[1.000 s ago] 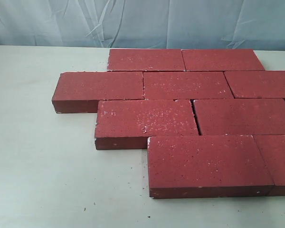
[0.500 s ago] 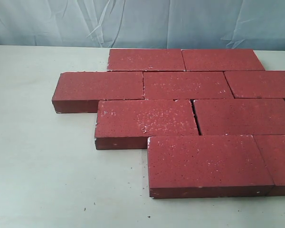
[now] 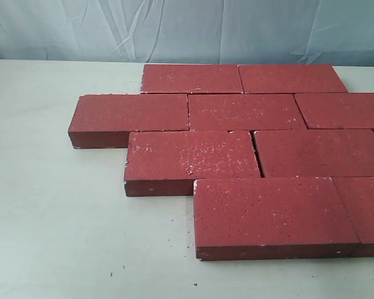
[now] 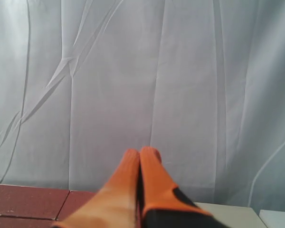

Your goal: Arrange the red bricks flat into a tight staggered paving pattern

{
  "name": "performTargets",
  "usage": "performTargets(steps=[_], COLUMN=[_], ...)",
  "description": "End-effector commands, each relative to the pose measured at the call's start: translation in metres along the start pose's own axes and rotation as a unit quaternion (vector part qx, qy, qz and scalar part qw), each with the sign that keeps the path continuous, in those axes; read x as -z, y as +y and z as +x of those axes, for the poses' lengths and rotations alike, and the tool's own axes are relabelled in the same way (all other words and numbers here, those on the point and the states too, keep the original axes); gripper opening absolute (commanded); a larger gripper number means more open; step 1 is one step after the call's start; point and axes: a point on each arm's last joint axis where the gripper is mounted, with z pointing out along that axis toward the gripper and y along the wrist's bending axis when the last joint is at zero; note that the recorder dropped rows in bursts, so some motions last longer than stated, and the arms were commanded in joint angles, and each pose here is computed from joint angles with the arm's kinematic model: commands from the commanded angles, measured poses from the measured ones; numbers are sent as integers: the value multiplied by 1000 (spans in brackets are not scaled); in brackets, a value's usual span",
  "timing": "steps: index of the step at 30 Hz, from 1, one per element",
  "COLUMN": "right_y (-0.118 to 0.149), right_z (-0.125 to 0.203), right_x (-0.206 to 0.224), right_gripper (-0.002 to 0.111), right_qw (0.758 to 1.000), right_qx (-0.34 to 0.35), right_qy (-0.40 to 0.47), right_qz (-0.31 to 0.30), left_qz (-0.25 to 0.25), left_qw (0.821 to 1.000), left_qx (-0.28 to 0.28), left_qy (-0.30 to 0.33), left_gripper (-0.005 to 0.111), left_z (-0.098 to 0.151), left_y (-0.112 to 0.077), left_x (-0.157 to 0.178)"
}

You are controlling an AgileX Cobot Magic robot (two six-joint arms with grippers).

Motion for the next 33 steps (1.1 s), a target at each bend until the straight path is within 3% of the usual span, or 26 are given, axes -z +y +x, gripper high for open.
performTargets(steps=[1,18,23,33], right_y=[0,0,0,0], right_z=[3,3,3,3], right_x=[1,1,1,1], right_gripper=[-1,-1,-1,-1], right_qw=[1000,1000,1000,1000], right_qx=[-5,-3,-3,-3], right_qy=[4,3,3,3], right_qz=[1,1,1,1], left_qz=[-3,-10,-30,-32], left_qw=[1000,999,993,993], left_qx=[-10,-37,-108,-108], left_qy=[-13,-18,-19,-32], left_gripper=[0,0,0,0], left_z=[-1,-1,14,53], left_y=[1,2,8,13], left_x=[1,1,-1,3])
